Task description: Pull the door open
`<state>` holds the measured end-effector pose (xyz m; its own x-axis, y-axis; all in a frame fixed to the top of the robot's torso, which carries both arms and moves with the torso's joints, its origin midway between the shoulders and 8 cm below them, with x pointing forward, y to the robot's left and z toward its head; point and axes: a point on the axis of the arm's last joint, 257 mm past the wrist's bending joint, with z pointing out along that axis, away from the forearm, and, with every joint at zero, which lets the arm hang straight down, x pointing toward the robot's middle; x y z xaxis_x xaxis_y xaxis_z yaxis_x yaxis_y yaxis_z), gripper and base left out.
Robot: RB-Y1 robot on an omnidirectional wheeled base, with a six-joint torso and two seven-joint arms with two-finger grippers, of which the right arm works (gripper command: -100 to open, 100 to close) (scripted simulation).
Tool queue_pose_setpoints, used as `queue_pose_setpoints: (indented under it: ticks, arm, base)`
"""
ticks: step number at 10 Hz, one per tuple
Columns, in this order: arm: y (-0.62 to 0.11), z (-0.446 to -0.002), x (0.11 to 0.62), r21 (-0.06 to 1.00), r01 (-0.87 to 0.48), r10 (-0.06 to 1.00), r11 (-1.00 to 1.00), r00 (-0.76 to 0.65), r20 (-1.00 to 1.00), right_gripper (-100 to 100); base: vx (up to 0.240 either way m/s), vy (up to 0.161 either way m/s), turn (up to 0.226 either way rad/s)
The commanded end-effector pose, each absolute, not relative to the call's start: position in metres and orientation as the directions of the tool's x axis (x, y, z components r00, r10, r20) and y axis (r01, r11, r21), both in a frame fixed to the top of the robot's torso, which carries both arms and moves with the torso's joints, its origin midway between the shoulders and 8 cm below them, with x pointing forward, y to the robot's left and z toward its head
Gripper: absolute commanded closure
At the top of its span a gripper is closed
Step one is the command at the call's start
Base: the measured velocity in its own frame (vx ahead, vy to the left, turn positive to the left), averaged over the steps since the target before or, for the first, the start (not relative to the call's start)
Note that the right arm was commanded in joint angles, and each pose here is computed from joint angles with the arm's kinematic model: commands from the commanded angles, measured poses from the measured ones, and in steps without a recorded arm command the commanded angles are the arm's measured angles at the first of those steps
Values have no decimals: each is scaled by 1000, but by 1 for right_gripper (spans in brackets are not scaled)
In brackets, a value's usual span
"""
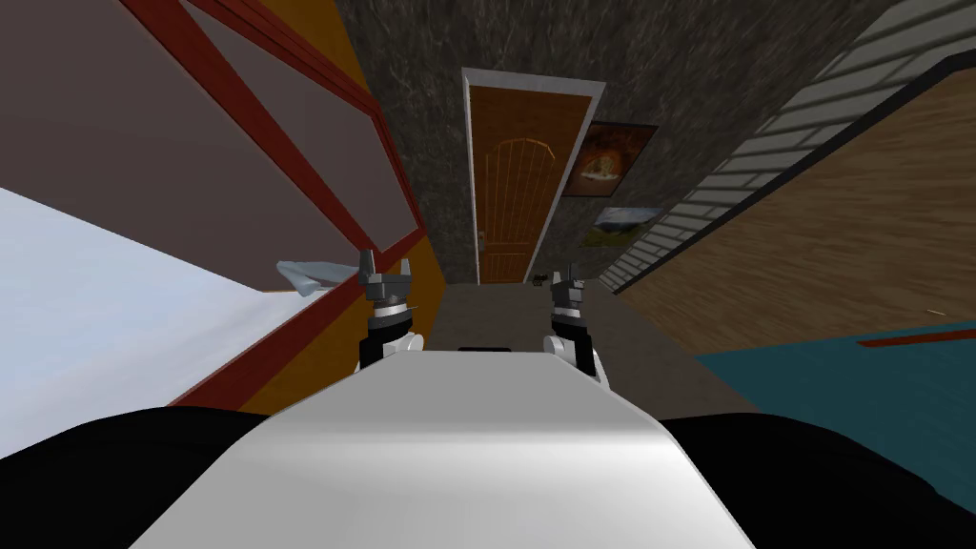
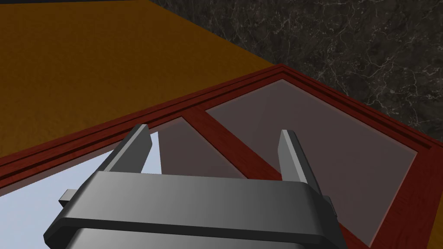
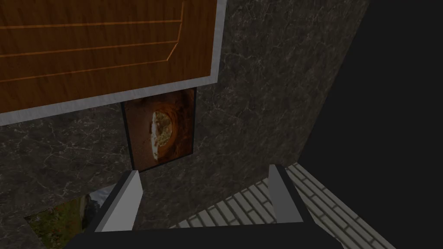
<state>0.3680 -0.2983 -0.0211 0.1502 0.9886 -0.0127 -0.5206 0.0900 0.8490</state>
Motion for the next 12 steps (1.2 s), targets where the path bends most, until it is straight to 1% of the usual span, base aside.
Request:
queue_pose_setpoints:
  ticks: [1,6,12]
  arm:
    - [-299,-28,372,856,-514,991,53,130,17,-100]
    - [-300,-49,383,870,-489,991,-68,71,117,-100]
    - [-303,-74,396,867,-451,970,-210,15,243,-100]
  base:
    - [141,18,46]
    - [177,44,44]
    - [121,34,41]
